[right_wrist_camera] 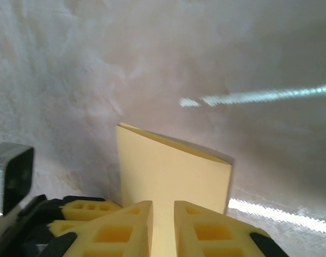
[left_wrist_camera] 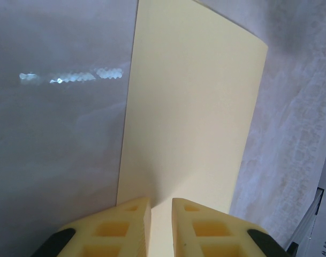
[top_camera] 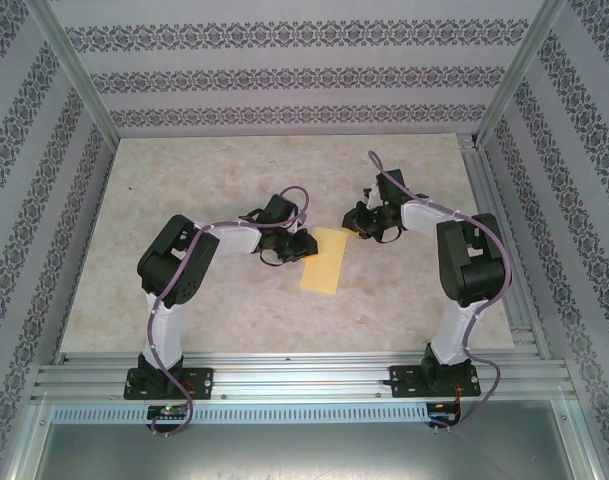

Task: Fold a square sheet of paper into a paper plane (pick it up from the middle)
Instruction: Fold the square sheet of paper in half at the center of the table.

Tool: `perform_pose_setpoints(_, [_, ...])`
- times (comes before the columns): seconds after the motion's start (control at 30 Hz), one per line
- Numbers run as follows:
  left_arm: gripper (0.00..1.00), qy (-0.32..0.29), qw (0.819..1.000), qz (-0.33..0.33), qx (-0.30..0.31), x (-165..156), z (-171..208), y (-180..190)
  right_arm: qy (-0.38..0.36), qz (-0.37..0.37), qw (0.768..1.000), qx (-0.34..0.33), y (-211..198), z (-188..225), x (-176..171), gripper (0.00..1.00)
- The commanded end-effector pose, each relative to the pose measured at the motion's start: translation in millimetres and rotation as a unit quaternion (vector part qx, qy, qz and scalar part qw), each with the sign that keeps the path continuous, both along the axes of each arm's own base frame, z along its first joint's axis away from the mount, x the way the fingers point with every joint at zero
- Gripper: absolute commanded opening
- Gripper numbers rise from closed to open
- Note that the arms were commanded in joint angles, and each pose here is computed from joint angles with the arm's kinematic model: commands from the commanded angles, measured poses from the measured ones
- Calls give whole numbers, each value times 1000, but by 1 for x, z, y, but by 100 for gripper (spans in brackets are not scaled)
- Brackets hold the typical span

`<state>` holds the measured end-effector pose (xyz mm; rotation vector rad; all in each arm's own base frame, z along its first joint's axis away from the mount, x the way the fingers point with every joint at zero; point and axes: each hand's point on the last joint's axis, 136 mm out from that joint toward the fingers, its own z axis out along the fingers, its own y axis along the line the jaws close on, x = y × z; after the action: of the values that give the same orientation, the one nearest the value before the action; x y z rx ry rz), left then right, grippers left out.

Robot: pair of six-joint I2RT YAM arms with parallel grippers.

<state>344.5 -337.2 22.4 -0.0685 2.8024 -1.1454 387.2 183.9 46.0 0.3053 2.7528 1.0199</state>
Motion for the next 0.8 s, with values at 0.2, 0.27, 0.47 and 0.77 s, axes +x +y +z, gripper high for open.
perform_pose_setpoints(0.2, [21,33,998,-11,51,-20,-39,9,38,1,999,-7,3,-36,-25,18])
perform_pose_setpoints(0.27, [21,33,998,-12,50,-19,-39,9,25,3,1000,-9,3,-24,-25,19])
perform_pose_setpoints(0.47, [21,32,998,-11,50,-19,-37,9,0,9,1000,11,18,3,-43,19])
perform_pose_setpoints(0.77, [21,30,998,-12,49,-19,-36,9,45,0,999,-8,20,-43,-84,20])
